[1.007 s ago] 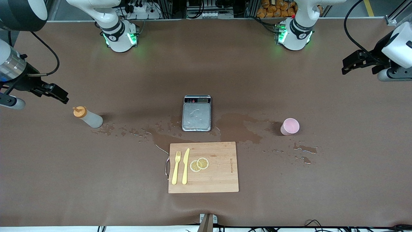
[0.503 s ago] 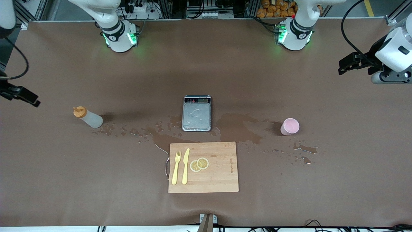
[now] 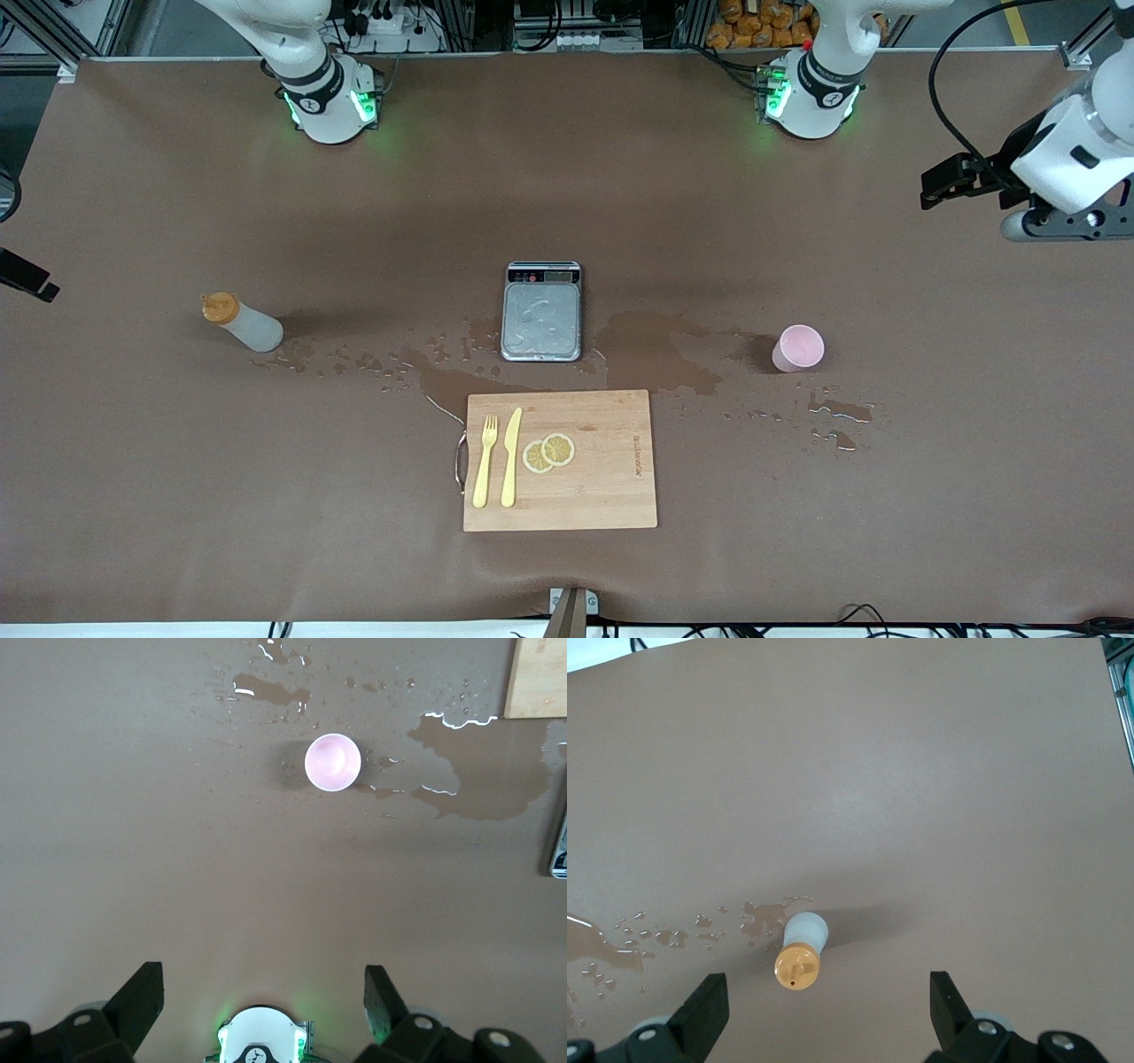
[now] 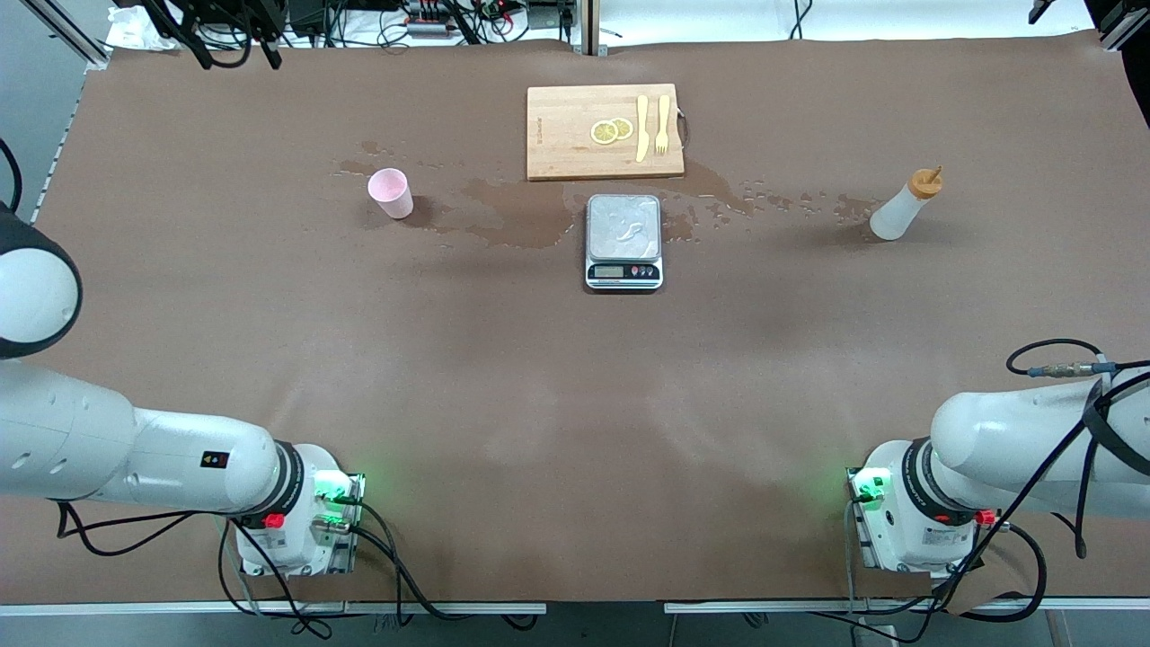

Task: Add sauce to pink cup with both arms
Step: 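Move the left gripper toward the pink cup while the right gripper approaches the bottle, then grasp the pink cup with the left gripper while the right gripper grasps the bottle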

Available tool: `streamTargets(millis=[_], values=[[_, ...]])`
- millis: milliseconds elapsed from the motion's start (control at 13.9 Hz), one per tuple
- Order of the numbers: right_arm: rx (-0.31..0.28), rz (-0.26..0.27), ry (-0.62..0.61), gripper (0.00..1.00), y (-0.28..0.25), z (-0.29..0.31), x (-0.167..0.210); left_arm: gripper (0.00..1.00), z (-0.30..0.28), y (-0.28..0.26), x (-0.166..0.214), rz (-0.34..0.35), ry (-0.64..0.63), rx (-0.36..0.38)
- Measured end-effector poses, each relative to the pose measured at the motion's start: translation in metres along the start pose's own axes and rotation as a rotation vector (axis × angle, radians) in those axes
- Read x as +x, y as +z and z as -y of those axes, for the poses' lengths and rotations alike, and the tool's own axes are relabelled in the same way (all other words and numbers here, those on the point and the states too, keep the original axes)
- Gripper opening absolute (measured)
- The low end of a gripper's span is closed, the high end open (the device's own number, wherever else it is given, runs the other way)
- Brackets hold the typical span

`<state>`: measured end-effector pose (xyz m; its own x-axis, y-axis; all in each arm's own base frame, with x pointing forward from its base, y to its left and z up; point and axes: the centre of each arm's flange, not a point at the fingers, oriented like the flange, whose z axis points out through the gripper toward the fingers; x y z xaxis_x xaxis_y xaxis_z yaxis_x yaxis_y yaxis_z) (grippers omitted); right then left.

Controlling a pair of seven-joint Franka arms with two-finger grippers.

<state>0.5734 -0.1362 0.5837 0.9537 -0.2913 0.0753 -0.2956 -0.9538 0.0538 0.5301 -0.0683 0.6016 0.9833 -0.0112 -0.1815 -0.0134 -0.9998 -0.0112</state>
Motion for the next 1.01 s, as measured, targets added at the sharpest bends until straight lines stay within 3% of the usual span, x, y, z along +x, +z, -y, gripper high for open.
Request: streamTargets(millis=[432,791,863,1007], values=[[-0.004,0.05,0.086,1.0,0.008,-0.045,-0.002,1.0,-0.002,0.064,0.03,-0.022,-0.002,-0.003],[-0.001,0.177,0.239,1.0,0.03,-0.061,-0.009,1.0,0.003,0.115,0.062,0.006,-0.023,-0.003],[0.011,0.2,0.263,1.0,0.041,-0.068,-0.007,1.0,0.013,0.125,0.07,0.012,-0.043,-0.006],[0.102,0.259,0.334,1.0,0.07,-0.087,-0.001,1.0,0.032,0.146,0.083,0.027,-0.076,-0.012]])
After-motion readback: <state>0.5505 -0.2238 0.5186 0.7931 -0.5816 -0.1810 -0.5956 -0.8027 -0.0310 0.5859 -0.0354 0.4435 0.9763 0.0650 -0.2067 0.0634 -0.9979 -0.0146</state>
